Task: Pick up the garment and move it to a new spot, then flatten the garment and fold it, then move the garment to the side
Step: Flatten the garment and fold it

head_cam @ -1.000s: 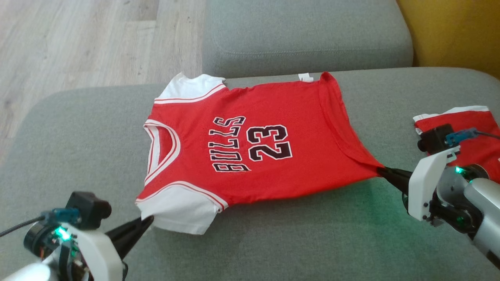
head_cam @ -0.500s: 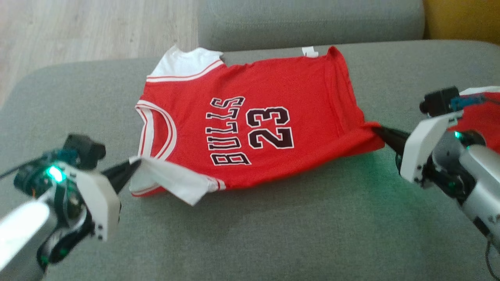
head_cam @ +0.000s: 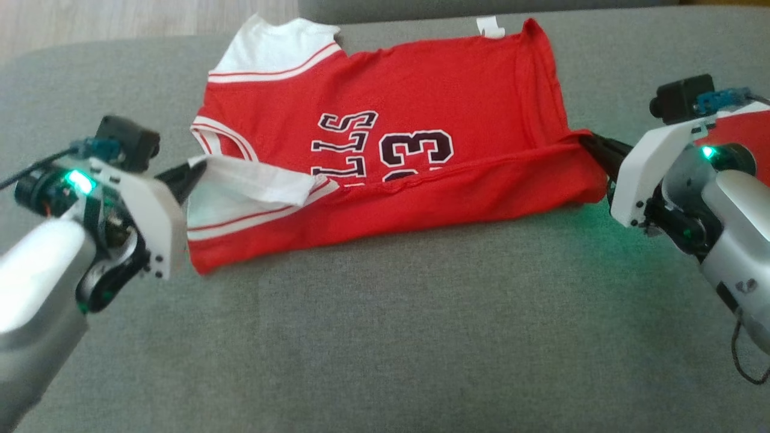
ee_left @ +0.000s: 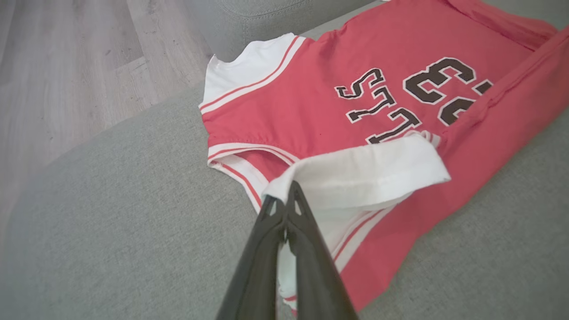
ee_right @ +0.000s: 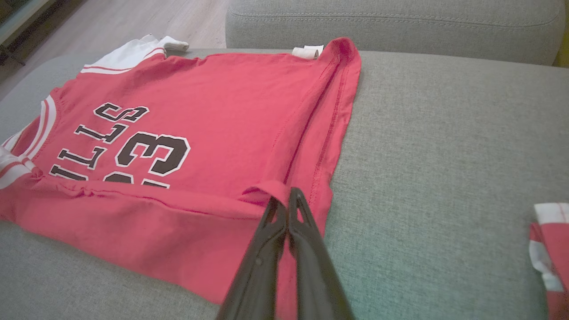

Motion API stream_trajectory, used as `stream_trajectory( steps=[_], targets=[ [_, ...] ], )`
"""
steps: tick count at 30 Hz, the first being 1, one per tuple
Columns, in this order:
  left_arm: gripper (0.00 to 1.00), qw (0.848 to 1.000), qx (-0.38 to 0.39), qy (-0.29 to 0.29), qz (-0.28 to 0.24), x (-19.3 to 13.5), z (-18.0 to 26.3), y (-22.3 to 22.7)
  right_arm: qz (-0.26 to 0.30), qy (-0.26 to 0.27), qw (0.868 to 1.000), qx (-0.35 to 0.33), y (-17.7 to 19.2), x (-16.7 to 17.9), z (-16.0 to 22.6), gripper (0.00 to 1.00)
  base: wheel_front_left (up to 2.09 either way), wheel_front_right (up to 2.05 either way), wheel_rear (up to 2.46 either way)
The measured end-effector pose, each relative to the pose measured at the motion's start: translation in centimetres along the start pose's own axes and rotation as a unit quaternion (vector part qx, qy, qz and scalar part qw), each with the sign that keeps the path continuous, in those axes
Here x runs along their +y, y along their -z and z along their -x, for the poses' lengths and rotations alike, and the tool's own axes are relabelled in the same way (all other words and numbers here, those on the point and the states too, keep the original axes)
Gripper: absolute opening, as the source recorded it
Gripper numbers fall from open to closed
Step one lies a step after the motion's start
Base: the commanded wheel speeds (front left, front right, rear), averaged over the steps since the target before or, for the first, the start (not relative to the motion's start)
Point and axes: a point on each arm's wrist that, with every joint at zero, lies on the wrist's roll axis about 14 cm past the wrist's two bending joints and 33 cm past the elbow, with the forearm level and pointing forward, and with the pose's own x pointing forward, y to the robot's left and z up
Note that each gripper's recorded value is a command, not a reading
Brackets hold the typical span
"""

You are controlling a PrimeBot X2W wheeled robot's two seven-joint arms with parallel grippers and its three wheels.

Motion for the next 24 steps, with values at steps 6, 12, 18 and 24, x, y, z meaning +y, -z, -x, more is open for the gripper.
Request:
stream_trajectory(
  steps=[6, 12, 18, 24],
  targets=[
    [0.00, 1.000, 0.010, -0.015, -0.019, 1.3, -2.9, -0.2, -0.002, 0.003, 1.000, 0.017, 1.0, -0.5, -1.5, 0.00, 0.00, 0.00, 0.00],
    [1.00, 0.998, -0.030, -0.042, -0.029, 2.0, -4.6, -1.7, -0.024, 0.007, 1.000, -0.011, 0.4, -1.0, -2.1, 1.00, 0.00, 0.00, 0.00],
    [1.00, 0.981, -0.140, -0.131, -0.043, 4.9, -3.7, -6.1, -0.073, -0.011, 0.984, -0.163, -6.5, -0.3, -0.9, 1.00, 0.00, 0.00, 0.00],
    [1.00, 0.927, -0.332, -0.173, 0.032, 5.7, 0.4, -12.9, -0.080, -0.004, 0.944, -0.319, -12.7, -0.7, 2.8, 1.00, 0.00, 0.00, 0.00]
  ],
)
